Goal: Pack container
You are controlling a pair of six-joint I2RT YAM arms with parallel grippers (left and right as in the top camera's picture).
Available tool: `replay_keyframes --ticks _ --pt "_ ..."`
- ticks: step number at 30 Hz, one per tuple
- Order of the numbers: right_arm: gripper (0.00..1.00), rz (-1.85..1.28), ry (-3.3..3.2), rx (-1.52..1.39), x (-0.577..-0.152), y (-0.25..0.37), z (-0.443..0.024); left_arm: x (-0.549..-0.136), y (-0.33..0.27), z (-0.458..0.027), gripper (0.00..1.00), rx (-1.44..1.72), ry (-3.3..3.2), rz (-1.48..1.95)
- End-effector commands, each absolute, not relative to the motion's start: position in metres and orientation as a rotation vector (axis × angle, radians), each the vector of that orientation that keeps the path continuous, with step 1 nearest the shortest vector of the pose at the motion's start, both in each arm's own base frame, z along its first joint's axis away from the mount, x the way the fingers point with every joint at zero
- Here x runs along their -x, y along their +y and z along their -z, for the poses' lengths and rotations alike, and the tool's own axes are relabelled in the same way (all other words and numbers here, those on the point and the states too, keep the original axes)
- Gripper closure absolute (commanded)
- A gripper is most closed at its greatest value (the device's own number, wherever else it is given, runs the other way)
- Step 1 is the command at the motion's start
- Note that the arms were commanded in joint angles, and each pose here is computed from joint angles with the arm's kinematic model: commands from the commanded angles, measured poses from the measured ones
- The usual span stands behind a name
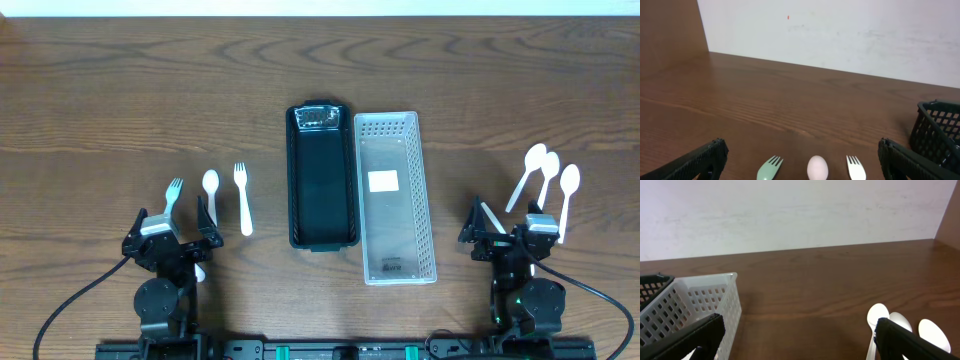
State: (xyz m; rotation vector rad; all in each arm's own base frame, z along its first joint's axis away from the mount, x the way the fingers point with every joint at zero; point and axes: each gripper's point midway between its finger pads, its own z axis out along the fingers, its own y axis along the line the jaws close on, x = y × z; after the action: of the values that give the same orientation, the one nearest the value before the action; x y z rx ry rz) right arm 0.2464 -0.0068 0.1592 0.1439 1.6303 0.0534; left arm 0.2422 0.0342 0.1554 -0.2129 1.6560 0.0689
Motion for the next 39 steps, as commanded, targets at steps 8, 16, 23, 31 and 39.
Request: replay_keyframes --ticks 8,16,23,31,39 --pt "0.01 -0.061 1.63 -0.122 -0.246 -0.003 -0.159 -0.241 0.036 -0.136 0.02 0.245 1.714 -0.061" --pt "0.01 -0.087 1.576 -0.243 -0.244 -0.016 -0.202 -0.245 0.036 -0.167 0.02 0.351 1.718 0.026" --pt "0.01 -0.018 1.804 -0.229 -0.258 -0.02 -0.24 -0.273 0.038 -0.198 0.02 0.381 1.938 0.003" --pt "0.01 0.021 2.223 -0.181 -0.284 -0.015 -0.245 -0.31 0.041 -0.212 0.02 0.442 2.27 -0.031" --pt "0.01 -0.107 2.5 -0.181 -0.272 0.002 -0.205 -0.319 0.041 -0.199 0.02 0.454 2.376 -0.047"
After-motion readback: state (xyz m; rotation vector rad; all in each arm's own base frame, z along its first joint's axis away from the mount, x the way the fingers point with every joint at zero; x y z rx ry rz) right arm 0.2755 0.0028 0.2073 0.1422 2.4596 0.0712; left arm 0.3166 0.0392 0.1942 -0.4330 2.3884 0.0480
